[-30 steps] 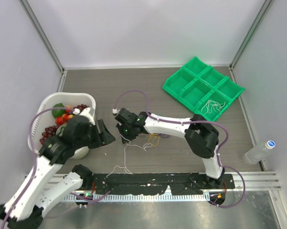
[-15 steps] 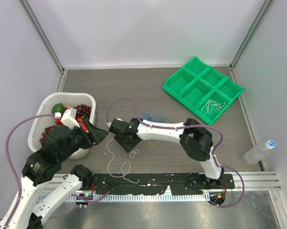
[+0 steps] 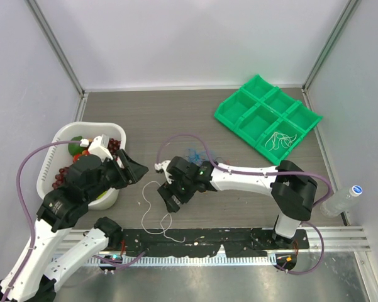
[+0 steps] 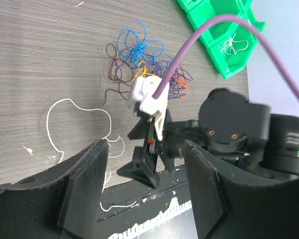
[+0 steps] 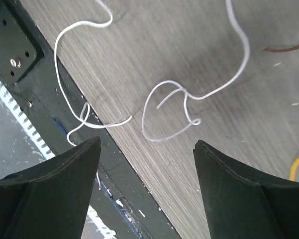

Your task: Untangle the cables

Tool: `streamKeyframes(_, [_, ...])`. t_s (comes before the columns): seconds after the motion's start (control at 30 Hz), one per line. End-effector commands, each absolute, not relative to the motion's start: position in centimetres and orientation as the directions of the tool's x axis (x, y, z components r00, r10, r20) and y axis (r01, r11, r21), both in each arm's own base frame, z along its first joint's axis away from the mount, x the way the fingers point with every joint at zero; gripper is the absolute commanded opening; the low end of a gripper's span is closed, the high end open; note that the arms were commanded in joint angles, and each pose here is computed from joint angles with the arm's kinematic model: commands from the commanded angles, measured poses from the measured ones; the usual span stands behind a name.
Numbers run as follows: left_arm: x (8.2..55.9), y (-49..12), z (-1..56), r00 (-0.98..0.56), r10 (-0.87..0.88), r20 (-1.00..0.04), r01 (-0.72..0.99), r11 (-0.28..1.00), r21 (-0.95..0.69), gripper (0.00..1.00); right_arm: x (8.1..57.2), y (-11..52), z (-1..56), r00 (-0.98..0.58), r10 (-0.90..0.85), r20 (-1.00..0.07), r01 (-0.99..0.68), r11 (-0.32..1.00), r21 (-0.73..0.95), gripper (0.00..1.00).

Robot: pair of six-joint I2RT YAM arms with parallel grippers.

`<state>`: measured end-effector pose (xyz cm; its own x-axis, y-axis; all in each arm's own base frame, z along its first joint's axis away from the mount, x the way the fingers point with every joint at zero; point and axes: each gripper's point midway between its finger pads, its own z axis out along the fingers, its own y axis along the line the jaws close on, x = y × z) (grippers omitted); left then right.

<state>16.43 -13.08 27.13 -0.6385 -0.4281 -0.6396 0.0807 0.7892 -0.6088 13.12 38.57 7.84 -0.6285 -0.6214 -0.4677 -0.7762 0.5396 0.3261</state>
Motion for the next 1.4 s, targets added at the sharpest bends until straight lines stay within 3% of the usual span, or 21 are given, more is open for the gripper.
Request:
streamKeyframes(0.0, [17.1,-13.8,29.6,-0.593,-0.436,-0.677,0.158,0.761,-0.629,0.66,11.6,41.8,10.2,-0.53,-0.566,-0.632,-0.848,0.356,0.392,0.81])
streamKeyframes(0.13, [17.0,-13.8,29.5,-0.593,-0.43,-0.681,0.163,0.764,-0.624,0.67,12.6,40.6,9.4,-0.368,-0.624,-0.69,-0.927,0.303,0.221,0.81])
streamKeyframes(0.23, [17.1,-13.8,29.2,-0.597,-0.43,-0.678,0.158,0.765,-0.625,0.67,14.2,39.8,8.1,-0.292,-0.682,-0.67,-0.947,0.305,0.102,0.81])
streamKeyframes(0.73, [17.1,-13.6,29.8,-0.593,-0.401,-0.698,0.169,0.786,-0.595,0.67,11.1,43.3,6.6,-0.308,-0.684,-0.662,-0.951,0.216,0.22,0.79])
streamKeyframes(0.87, [17.2,-13.7,29.7,-0.594,-0.403,-0.696,0.168,0.784,-0.598,0.68,12.4,43.9,5.5,-0.337,-0.666,-0.666,-0.936,0.316,0.157,0.77])
streamKeyframes(1.07, [17.4,-13.7,29.9,-0.591,-0.406,-0.698,0.165,0.785,-0.597,0.68,16.3,43.1,4.0,-0.396,-0.658,-0.641,-0.848,0.53,-0.02,0.54])
streamKeyframes(1.13, [17.4,-13.7,30.0,-0.59,-0.403,-0.7,0.167,0.787,-0.594,0.68,16.6,42.9,4.3,-0.392,-0.652,-0.649,-0.841,0.54,-0.035,0.43])
streamKeyframes(1.23, [17.6,-13.7,30.2,-0.585,-0.399,-0.706,0.17,0.791,-0.588,0.68,16.9,42.9,6.3,-0.377,-0.622,-0.687,-0.836,0.547,-0.036,0.14])
streamKeyframes(1.3, [17.7,-13.5,30.6,-0.574,-0.399,-0.715,0.172,0.795,-0.581,0.68,17.1,42.8,8.7,-0.365,-0.583,-0.725,-0.832,0.554,-0.027,0.03])
streamKeyframes(1.37, [18.1,-13.2,31.2,-0.553,-0.402,-0.73,0.171,0.803,-0.571,0.68,17.2,42.6,11.7,-0.353,-0.526,-0.774,-0.828,0.561,-0.004,0.01])
